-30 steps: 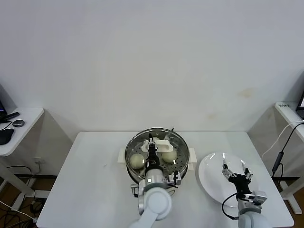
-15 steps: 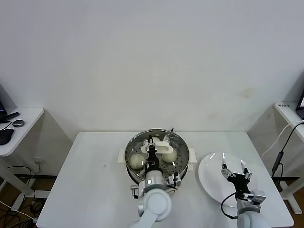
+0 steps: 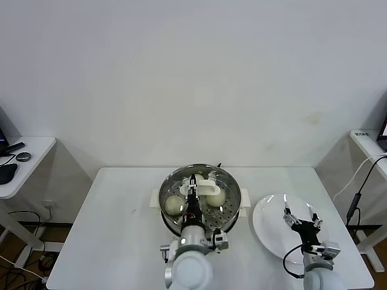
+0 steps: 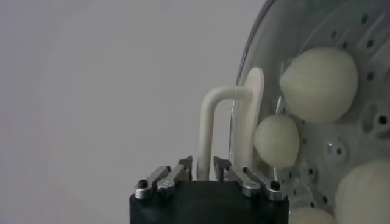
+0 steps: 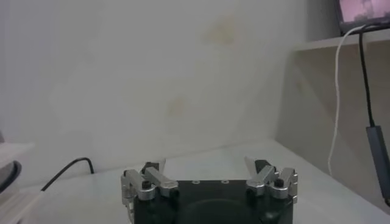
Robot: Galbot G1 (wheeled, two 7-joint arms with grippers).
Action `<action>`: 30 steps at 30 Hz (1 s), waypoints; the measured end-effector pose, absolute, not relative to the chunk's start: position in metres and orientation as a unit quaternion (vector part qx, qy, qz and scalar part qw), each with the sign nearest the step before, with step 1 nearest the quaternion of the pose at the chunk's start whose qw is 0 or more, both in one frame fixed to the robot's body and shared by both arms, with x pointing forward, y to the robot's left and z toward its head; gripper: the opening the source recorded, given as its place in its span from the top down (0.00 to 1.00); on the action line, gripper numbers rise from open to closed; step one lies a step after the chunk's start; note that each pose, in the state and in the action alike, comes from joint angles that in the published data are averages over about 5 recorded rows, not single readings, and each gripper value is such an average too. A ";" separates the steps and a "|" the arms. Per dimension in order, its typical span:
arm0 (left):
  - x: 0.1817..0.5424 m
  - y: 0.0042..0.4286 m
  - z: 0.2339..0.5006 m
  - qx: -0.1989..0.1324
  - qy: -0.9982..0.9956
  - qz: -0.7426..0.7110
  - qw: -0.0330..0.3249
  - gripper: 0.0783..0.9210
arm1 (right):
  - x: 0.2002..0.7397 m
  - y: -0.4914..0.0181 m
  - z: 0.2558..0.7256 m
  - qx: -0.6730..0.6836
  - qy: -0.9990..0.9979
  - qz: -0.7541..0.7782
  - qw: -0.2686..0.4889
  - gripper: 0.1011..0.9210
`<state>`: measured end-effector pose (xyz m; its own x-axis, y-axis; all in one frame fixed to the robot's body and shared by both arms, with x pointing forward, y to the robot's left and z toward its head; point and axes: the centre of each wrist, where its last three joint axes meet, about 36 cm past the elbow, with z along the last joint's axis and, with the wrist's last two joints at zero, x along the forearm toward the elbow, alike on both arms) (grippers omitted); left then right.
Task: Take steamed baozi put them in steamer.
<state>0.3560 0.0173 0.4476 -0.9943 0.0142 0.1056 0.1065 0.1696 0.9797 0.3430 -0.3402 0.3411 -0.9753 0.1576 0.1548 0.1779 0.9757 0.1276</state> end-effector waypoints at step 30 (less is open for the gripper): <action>0.289 0.182 0.468 -0.064 -0.935 -0.348 0.018 0.12 | 0.304 -0.324 0.349 0.008 -0.995 0.009 0.095 0.12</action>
<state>0.2893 0.1819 0.4683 -0.9911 0.1073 0.0788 0.1327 0.7498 0.6482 0.3042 -0.3238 0.3493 -0.9817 -0.0136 0.1901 -0.0170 0.9997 -0.0165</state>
